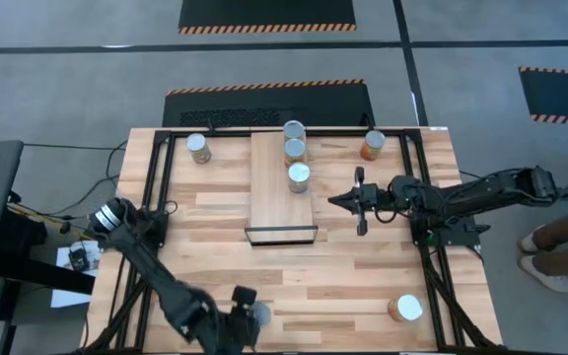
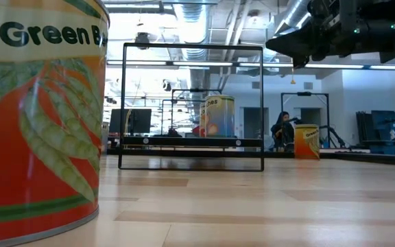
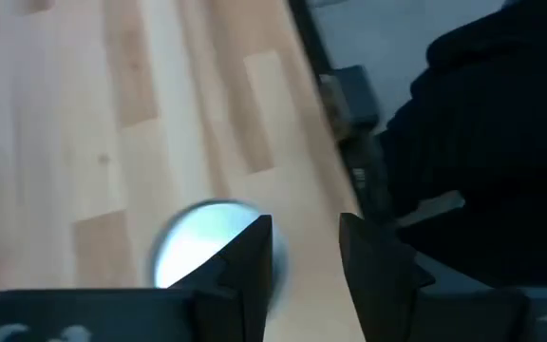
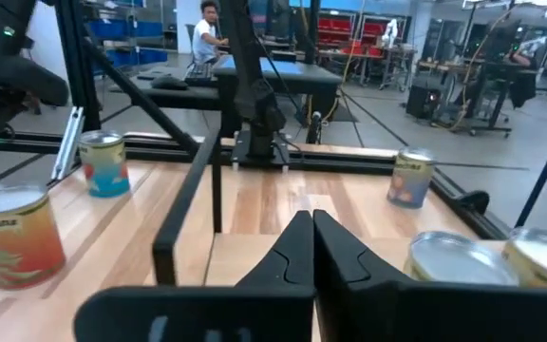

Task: Pick and place cans onto a shelf
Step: Put the bottom canned green peas on the shelf

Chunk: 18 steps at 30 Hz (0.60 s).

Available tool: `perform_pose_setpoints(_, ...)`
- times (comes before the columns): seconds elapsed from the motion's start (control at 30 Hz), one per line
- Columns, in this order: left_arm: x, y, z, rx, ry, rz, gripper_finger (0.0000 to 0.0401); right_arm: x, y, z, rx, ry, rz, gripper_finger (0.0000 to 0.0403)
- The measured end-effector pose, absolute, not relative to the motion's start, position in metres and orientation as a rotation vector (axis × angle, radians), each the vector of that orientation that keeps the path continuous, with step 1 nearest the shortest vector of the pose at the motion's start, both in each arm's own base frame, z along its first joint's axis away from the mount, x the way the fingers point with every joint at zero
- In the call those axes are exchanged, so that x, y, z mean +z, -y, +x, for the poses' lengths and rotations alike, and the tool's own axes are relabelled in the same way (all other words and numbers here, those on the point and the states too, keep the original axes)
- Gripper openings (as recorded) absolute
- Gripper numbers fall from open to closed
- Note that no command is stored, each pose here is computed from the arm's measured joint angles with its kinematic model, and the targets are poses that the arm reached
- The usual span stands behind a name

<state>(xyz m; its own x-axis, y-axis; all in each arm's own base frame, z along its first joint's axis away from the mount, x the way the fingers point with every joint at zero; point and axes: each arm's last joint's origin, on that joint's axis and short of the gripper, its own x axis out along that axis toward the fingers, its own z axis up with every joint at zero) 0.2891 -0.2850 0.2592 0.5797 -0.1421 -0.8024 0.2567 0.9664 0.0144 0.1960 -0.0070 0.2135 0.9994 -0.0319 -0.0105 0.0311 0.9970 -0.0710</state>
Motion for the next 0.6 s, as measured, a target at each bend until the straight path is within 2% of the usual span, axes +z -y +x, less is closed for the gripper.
perform_pose_setpoints(0.23,0.23,0.299,0.291,-0.109,-0.992,0.223,0.0115,0.214,-0.005,0.196,-0.004,-0.004,-0.069,0.0006)
perform_pose_setpoints(0.43,0.223,0.299,0.292,-0.081,-1.007,0.242,0.0114,0.215,-0.009,0.196,-0.016,0.005,-0.07,0.0009)
perform_pose_setpoints(0.6,0.218,0.298,0.294,-0.079,-1.042,0.245,0.0085,0.215,-0.008,0.196,-0.034,0.003,-0.081,0.001)
